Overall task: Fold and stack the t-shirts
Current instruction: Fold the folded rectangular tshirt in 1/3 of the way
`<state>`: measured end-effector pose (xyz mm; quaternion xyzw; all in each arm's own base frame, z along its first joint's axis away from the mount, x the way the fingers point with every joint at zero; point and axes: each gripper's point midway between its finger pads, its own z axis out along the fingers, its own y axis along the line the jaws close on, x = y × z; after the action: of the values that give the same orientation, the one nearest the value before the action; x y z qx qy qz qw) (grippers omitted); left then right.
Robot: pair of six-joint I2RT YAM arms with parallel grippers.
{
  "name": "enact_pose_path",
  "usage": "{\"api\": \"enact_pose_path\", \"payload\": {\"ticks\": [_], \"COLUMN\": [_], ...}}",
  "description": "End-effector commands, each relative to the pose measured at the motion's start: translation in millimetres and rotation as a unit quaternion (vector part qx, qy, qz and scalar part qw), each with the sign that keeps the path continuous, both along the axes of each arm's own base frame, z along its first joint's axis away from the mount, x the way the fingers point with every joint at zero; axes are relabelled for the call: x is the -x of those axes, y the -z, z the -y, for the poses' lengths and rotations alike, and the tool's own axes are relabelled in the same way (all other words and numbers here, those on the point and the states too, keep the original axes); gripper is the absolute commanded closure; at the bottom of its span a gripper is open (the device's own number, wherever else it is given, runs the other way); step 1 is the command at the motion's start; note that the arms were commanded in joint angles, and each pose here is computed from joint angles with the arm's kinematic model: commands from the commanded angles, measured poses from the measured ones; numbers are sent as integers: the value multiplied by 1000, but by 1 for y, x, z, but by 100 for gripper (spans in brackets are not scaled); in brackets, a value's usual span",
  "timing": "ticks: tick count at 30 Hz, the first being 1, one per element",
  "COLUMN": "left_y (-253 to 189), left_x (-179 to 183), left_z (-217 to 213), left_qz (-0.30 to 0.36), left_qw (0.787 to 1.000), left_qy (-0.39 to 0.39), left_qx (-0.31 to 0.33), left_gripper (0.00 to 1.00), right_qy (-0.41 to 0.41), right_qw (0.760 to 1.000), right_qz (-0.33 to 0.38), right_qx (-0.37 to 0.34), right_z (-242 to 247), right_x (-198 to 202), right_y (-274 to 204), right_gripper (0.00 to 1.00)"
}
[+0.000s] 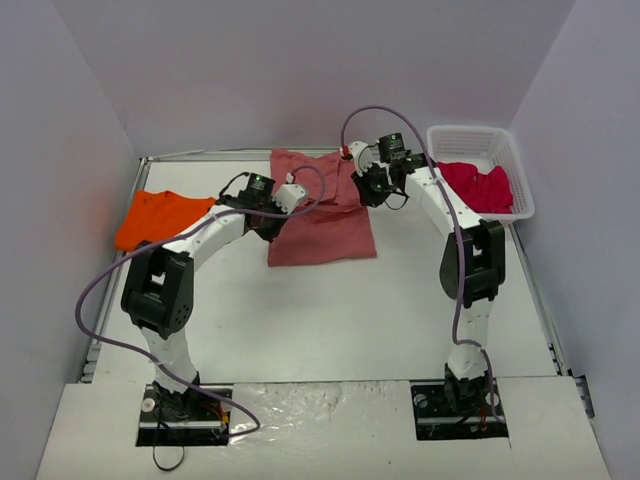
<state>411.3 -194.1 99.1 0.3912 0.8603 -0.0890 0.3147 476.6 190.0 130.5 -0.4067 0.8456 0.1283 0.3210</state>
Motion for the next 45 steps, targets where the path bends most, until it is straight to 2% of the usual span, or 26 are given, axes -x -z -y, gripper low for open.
{"api": "enact_pose_path", "payload": {"ticks": [1,10,16,27,39,45], "left_y": [-47,-31,-27,-16,-5,3], "left_x": [-15,-23,-26,-29,-30,-31], "left_z": [16,14,12,10,2,4], "left_qz": [54,48,50,44,36,28], "left_qw": [996,996,996,996,997,997], "left_qy": [-23,-46,-57,-60,-63,-63], "left_qx": [65,58,56,48,36,36], "left_gripper": [98,98,98,98,98,98], "right_qy": [-13,-49,-69,-75,-75,-68], "right_qw": [999,995,992,990,994,994], "right_qz": [-27,-62,-74,-102,-56,-58], "right_qx": [-29,-53,-74,-61,-56,-59], "right_z": [-21,-57,-72,-73,-79,-75], "right_x": [1,-10,-8,-5,-45,-50], "right_y": [8,39,44,81,95,100], "right_gripper": [100,100,100,100,100,100]}}
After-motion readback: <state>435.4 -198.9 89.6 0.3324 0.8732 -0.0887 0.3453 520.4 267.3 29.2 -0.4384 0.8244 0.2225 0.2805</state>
